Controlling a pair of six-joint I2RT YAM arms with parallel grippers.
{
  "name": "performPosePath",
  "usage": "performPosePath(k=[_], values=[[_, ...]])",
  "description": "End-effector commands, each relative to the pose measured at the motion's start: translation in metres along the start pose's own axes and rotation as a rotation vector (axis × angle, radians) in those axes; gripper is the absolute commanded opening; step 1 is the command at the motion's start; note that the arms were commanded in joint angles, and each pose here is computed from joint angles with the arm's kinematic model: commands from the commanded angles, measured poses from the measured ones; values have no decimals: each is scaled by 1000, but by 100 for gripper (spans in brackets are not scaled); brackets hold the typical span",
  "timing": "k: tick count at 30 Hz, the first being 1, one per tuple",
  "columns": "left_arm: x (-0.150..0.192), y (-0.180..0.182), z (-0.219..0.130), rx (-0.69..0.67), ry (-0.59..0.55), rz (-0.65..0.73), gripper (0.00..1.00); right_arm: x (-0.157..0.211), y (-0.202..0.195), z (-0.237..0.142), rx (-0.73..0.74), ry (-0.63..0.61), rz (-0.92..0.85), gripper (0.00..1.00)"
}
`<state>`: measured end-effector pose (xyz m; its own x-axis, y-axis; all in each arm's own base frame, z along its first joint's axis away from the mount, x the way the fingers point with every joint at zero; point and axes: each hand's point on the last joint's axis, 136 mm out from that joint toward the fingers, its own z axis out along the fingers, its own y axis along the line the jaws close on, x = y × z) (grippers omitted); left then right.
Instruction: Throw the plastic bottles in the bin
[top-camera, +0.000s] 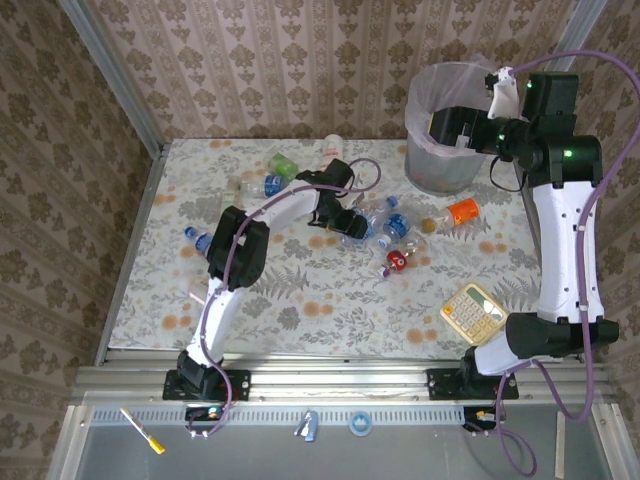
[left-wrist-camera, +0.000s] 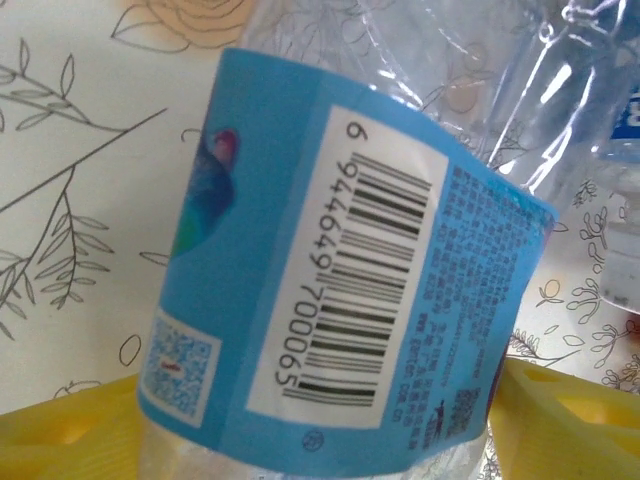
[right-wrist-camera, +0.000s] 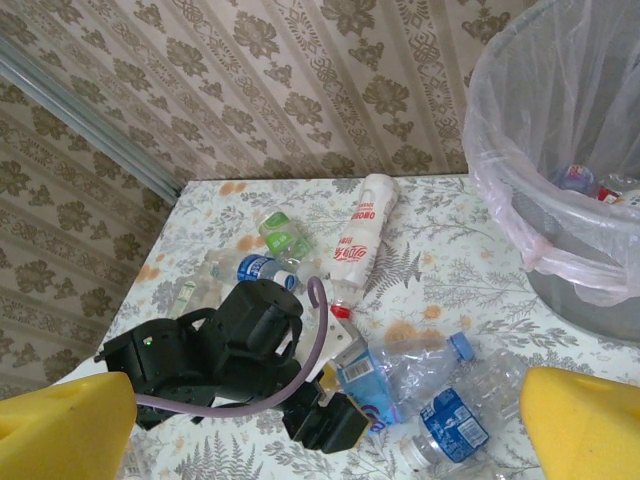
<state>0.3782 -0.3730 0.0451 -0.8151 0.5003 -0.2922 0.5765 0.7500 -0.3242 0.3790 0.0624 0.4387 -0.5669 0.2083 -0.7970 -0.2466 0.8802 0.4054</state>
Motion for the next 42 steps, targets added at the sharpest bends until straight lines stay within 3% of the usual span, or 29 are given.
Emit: performPosePath(k=[1,16,28,33,42], values=[[7,-2,-4,-6,6,31,72,9,6,-6,-15,22,-16,100],[18,1,-36,-38,-133,75,48,13,13,-4,-61,9,-19,100],[21,0,-96,-12,-366,75,44,25,37,9,-206,58,0,100],[18,-16,-136,36,-493,123,43,33,42,16,-237,101,12,100],[12,-54,-189,160,-626,224,41,56,54,39,-293,210,42,99]])
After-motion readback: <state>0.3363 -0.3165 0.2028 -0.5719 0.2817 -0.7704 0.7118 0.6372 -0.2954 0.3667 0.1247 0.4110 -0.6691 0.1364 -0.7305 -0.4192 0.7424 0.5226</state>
